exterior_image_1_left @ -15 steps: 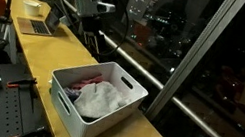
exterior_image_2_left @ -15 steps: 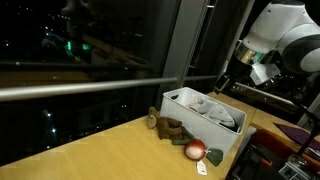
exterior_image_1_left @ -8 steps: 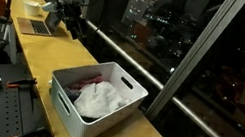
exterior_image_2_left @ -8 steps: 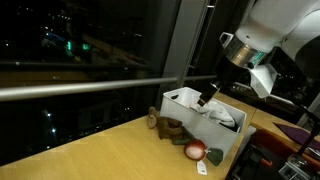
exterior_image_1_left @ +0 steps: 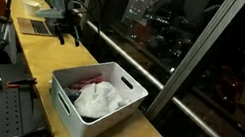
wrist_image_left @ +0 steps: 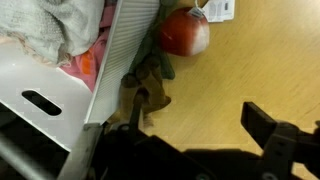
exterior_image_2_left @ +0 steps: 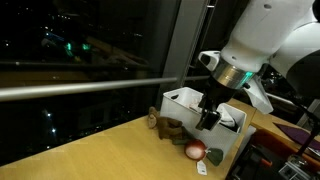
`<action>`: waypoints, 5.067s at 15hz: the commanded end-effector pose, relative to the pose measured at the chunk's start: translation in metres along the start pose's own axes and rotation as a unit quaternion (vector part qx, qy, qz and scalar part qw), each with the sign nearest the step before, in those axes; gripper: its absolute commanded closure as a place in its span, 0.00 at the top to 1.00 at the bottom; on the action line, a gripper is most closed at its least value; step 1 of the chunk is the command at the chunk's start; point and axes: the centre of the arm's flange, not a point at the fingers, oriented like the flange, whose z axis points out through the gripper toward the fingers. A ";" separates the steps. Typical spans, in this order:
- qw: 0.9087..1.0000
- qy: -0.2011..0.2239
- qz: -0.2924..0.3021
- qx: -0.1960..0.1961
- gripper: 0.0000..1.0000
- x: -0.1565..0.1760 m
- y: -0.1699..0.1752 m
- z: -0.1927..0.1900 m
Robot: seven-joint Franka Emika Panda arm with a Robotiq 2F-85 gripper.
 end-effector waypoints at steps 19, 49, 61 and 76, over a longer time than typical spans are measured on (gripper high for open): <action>0.950 -0.128 -0.284 0.022 1.00 0.022 0.018 0.158; 0.990 -0.020 -0.133 -0.048 0.02 0.013 0.082 -0.003; 0.996 0.005 0.044 -0.081 0.42 -0.077 0.216 -0.025; 0.994 0.073 -0.052 -0.062 1.00 0.037 0.126 -0.031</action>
